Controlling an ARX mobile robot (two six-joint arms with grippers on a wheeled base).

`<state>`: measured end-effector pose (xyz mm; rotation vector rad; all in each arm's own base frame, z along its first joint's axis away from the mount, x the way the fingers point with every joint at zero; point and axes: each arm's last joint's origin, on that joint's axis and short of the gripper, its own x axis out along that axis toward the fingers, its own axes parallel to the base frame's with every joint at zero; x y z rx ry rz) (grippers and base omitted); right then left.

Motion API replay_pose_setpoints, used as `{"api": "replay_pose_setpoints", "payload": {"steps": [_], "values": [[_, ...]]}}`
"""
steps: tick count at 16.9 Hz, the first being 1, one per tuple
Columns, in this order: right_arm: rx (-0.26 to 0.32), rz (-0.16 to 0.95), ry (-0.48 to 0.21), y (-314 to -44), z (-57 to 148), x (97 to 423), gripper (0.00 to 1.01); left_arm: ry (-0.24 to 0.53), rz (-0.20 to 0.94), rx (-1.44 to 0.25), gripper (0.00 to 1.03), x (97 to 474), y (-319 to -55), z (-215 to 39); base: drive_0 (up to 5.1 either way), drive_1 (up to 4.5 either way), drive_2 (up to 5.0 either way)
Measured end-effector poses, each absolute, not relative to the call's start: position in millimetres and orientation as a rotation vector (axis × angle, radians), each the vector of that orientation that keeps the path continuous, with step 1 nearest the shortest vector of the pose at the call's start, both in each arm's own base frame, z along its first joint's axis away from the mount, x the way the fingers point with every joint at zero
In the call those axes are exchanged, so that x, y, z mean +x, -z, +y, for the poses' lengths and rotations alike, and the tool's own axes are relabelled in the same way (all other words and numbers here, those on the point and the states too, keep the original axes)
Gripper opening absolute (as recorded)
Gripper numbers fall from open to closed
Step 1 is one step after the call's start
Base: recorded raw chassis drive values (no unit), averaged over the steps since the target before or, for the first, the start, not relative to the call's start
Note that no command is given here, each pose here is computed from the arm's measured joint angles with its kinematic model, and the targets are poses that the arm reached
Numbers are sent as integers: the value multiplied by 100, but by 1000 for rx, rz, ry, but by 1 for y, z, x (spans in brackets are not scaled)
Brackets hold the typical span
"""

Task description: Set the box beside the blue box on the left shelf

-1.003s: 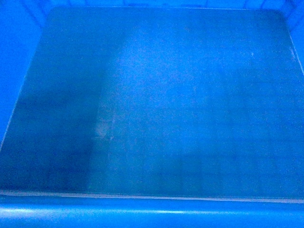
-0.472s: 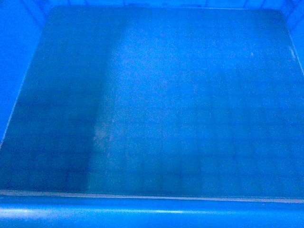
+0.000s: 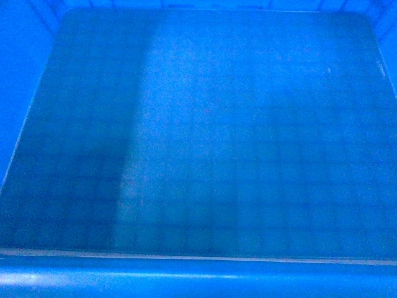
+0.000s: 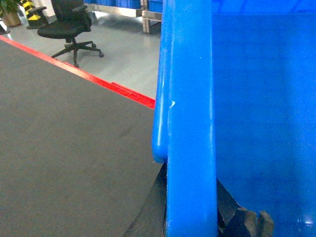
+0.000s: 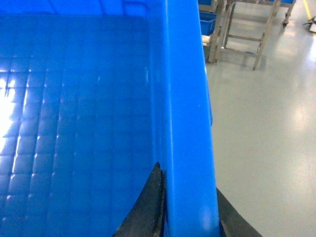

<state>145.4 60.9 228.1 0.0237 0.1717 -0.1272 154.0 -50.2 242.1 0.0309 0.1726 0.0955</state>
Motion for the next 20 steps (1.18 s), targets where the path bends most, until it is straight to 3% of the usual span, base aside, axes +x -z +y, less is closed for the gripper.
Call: {"api": "replay_pose_setpoints", "payload": {"steps": [20], "values": [[24,171,127,-228,61,145,10,-96,173,31,10,154,-242,-50,-127,-127,-127]]}}
